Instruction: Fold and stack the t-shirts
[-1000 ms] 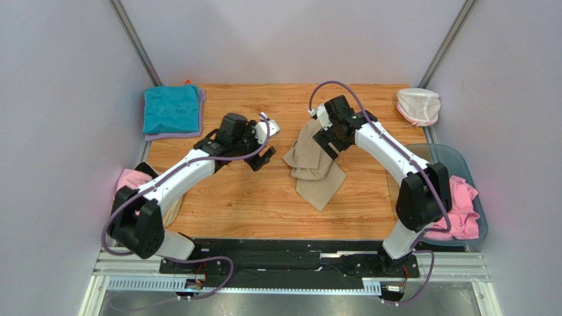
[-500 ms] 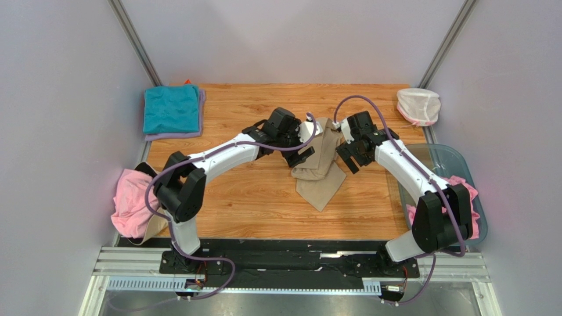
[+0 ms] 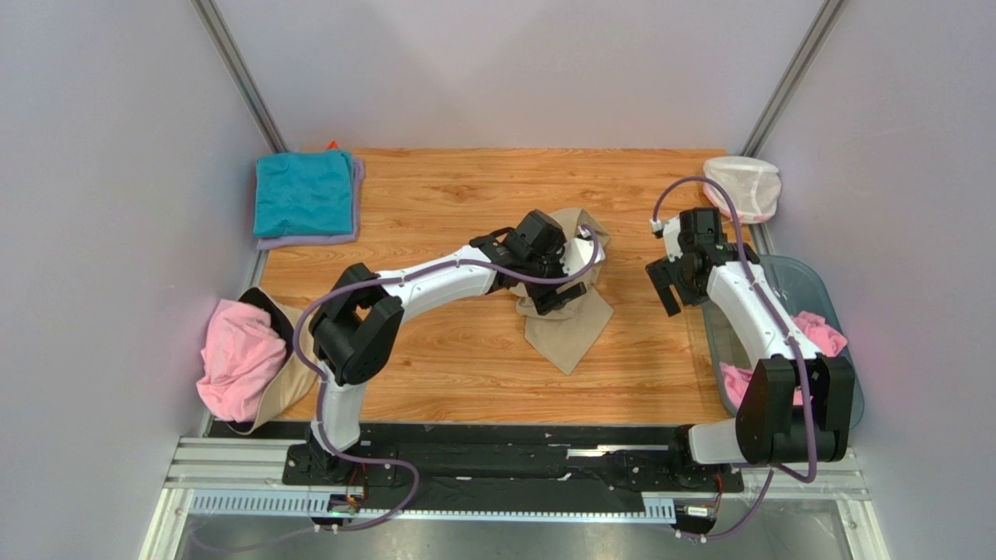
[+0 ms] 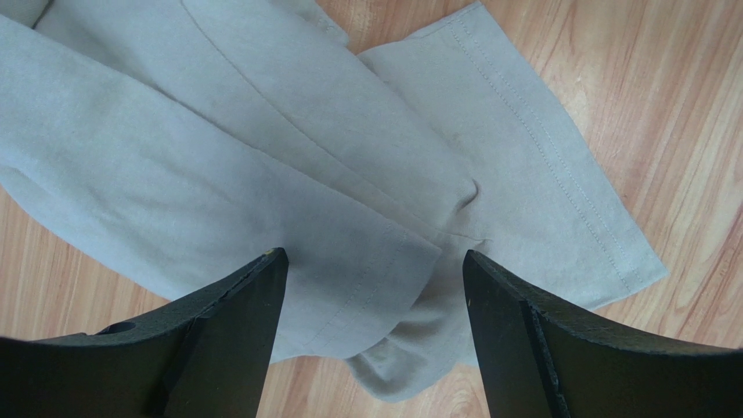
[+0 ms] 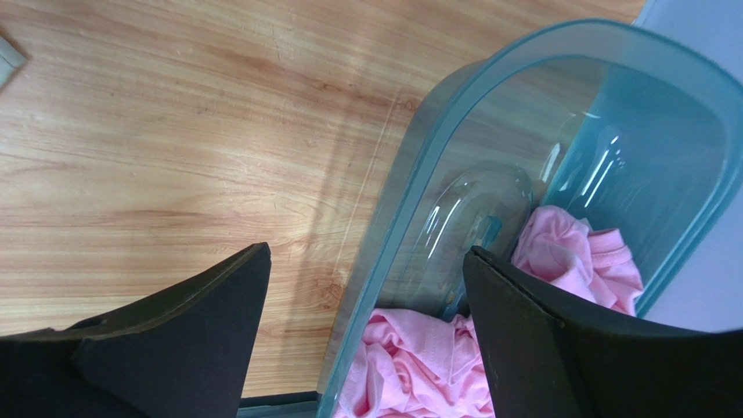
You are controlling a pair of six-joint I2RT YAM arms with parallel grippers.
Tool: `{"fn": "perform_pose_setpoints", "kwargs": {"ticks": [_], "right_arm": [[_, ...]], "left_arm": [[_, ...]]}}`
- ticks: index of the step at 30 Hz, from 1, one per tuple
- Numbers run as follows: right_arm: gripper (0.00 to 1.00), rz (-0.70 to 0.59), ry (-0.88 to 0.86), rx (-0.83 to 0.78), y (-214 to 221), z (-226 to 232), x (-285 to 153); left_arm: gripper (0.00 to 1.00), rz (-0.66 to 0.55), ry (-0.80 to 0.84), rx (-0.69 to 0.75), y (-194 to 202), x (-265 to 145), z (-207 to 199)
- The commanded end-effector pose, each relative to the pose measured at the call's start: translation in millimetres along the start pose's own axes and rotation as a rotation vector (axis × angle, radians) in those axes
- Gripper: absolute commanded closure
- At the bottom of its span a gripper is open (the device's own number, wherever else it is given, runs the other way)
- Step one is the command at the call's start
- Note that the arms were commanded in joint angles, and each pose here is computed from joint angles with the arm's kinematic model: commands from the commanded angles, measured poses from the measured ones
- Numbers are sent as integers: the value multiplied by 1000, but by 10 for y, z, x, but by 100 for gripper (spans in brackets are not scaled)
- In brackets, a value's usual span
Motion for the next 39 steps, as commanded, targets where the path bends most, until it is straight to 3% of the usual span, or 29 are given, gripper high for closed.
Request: {"fn": "perform_pose_setpoints", "kwargs": {"ticks": [1,7,12,29,35,38,39], "right_arm": [[14,-52,-27,-3,-25,-8,9],[15,-55,-61,2,38,76,44],[15,-53,-75,-4,95,123,55],[16,-20,-100,3,211,226,206],[17,-3,-96,-4,266,245,270],[17,-2,-100,3,269,255,284],[17,0,-104,4,266,264,291]], "left_arm": [[18,-11,-34,11,-144,10,-17],[29,24,-72,40,-55,97,63],[46,30,-88,48,-42,120,95],[52,-35,-108,58,-286,-185,111],[68,-76,-102,64,-366,-389,60],[85,-77,-124,97,-365,-450,90],[94,-72,-131,103,-356,-456,101]]}}
Point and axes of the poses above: each gripper's point midway between its finger pads, its own x axis out along the fingers, its own z axis along the line the jaws close on, y = z × x, the point moved 2 cm from there along -x, back along the fingers
